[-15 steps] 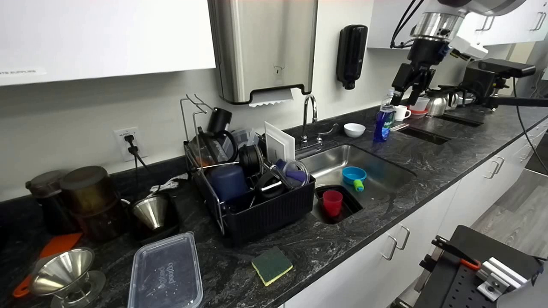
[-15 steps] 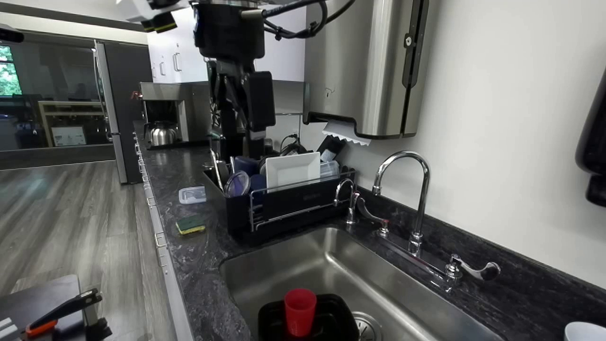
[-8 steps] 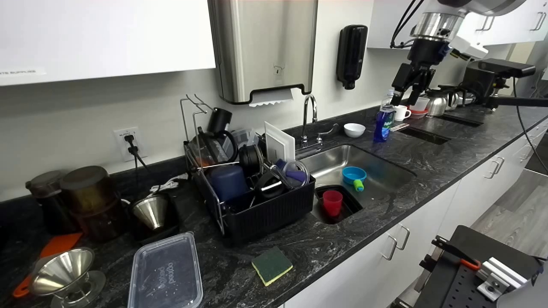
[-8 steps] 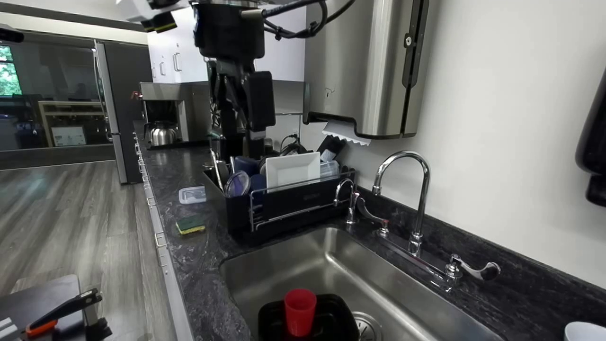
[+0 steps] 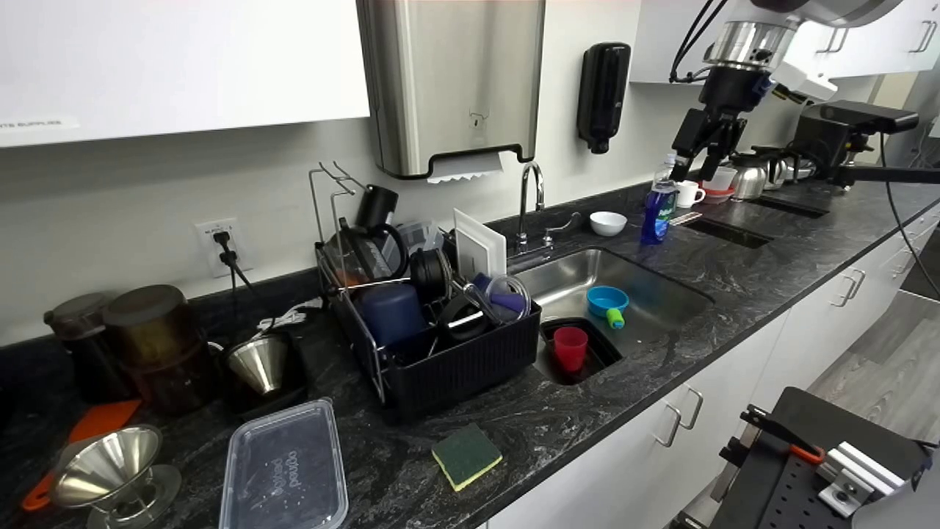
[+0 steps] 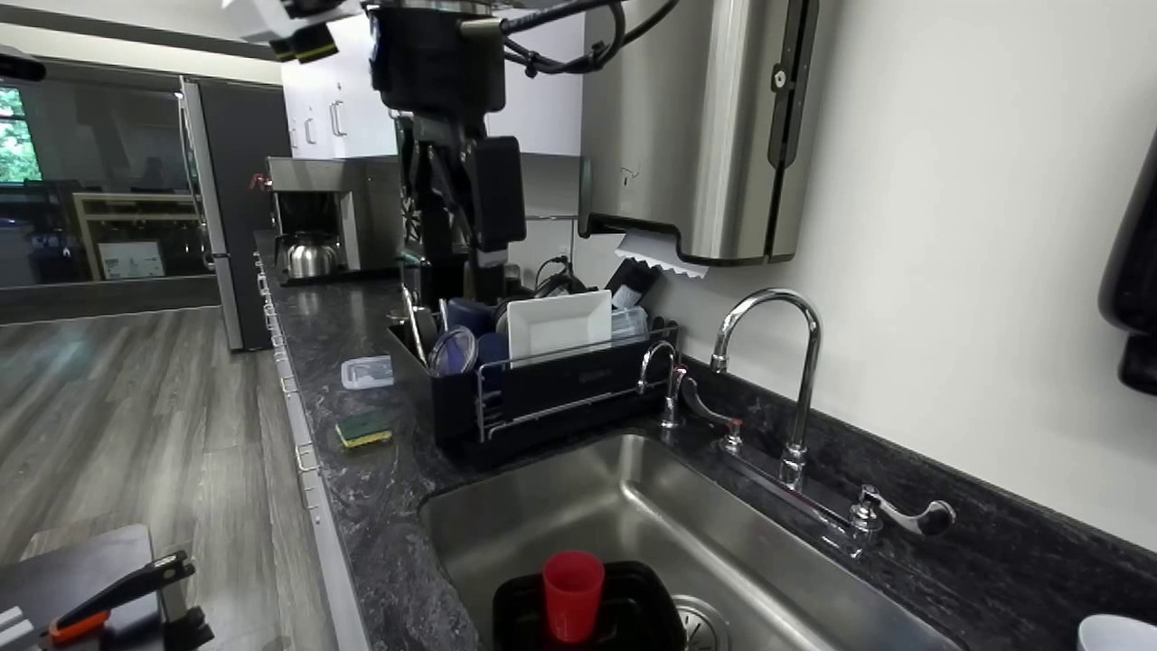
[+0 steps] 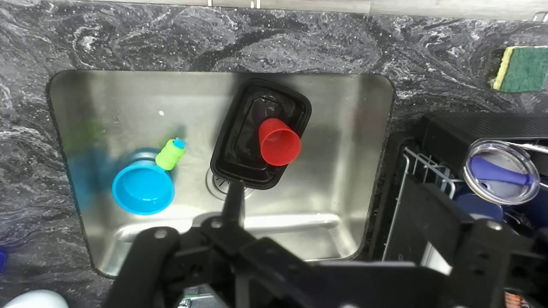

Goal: Take the blue pan out of the sink and put it in the dish rack

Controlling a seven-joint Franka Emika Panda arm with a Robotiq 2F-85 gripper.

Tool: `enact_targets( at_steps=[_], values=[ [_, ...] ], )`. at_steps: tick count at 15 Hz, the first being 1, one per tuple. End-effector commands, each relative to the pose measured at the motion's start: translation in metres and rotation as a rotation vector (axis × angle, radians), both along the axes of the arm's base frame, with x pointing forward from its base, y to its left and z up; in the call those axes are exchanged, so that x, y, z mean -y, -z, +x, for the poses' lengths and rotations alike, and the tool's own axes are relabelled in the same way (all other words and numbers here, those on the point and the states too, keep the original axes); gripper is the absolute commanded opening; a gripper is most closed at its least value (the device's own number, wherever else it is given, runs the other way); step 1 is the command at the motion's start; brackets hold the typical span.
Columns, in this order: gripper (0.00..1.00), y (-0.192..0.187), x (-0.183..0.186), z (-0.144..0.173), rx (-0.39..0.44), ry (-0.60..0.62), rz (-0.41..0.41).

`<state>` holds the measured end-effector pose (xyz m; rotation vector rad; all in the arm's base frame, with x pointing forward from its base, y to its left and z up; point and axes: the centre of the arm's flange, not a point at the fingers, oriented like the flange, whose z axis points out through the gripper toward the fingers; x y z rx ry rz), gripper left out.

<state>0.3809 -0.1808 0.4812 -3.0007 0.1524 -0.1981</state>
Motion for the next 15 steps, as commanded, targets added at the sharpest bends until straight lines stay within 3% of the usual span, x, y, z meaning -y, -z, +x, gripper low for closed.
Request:
enact_targets(
  at_steps=[1,11,15],
  values=[
    [1.0,0.0,0.0,0.0,0.0,0.0,0.0],
    [1.0,0.0,0.0,0.0,0.0,0.0,0.0],
    [1.0,-0.015,0.018,0.005,0.027,0.057,0.012]
  ],
)
